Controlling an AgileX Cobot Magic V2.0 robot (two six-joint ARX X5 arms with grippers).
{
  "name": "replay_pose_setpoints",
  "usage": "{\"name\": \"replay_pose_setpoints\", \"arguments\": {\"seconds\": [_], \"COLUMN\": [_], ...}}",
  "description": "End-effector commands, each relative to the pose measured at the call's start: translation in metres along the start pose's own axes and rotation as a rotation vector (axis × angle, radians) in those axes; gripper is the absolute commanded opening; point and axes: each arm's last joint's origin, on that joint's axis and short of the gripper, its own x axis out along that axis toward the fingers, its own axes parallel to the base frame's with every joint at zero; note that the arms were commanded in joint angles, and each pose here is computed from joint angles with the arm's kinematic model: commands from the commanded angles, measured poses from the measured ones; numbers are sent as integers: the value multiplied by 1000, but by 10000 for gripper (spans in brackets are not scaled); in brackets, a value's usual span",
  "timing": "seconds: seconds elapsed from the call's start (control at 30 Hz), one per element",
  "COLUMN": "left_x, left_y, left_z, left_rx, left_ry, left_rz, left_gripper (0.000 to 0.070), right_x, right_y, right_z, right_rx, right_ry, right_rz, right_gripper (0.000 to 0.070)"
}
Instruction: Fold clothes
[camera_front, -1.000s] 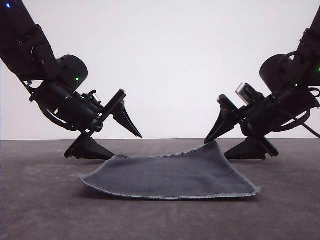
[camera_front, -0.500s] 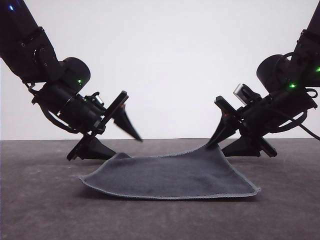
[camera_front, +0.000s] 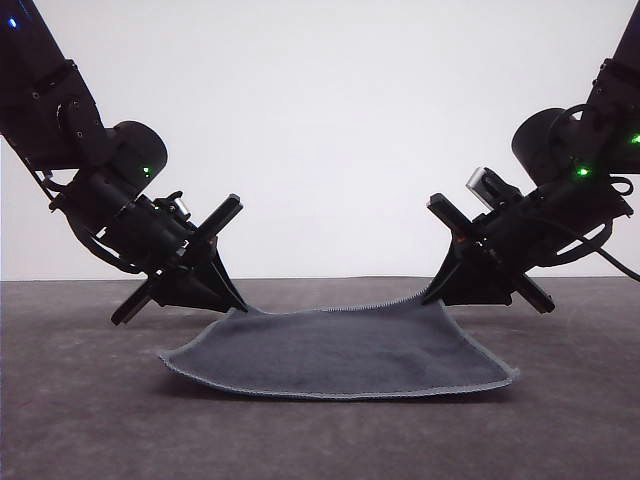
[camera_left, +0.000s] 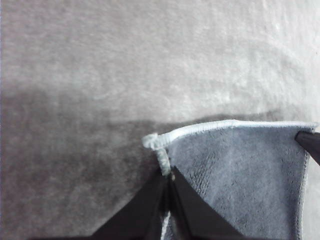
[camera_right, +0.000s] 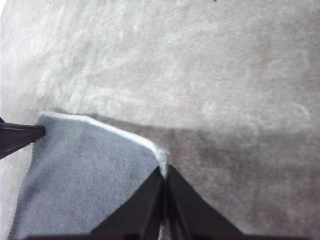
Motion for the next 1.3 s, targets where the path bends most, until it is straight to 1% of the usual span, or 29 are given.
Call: {"name": "replay_pose_setpoints", "arguments": {"seconds": [0.0, 0.13, 0.3, 0.5, 0.77, 0.9, 1.03, 1.27], "left_x": [6, 2, -10, -26, -42, -45, -43, -43], "left_y": [2, 1, -6, -16, -30, -34, -37, -46], "left_z": [1, 2, 3, 3, 5, 3, -2, -9], "left_rx": [23, 26, 70, 118, 160, 174, 184, 205], "left_ry": [10, 12, 18, 18, 0, 10, 31, 46], "left_rz": [-7, -3, 9, 51, 72, 73, 80, 89], "left_gripper": [3, 3, 3, 3, 3, 3, 3, 3], "right_x": [6, 6, 3, -7, -27, -32, -38, -52], "right_y": [-1, 0, 4, 16, 38, 42, 44, 50], "right_z": [2, 1, 0, 3, 10, 9, 6, -6], "right_rx": [-11, -8, -4, -59, -129, -149, -162, -181], "right_ry": [3, 21, 50, 49, 31, 44, 27, 13], "right_rz": [11, 41, 53, 54, 57, 50, 31, 42], "right_gripper": [3, 3, 3, 3, 3, 3, 3, 3]}}
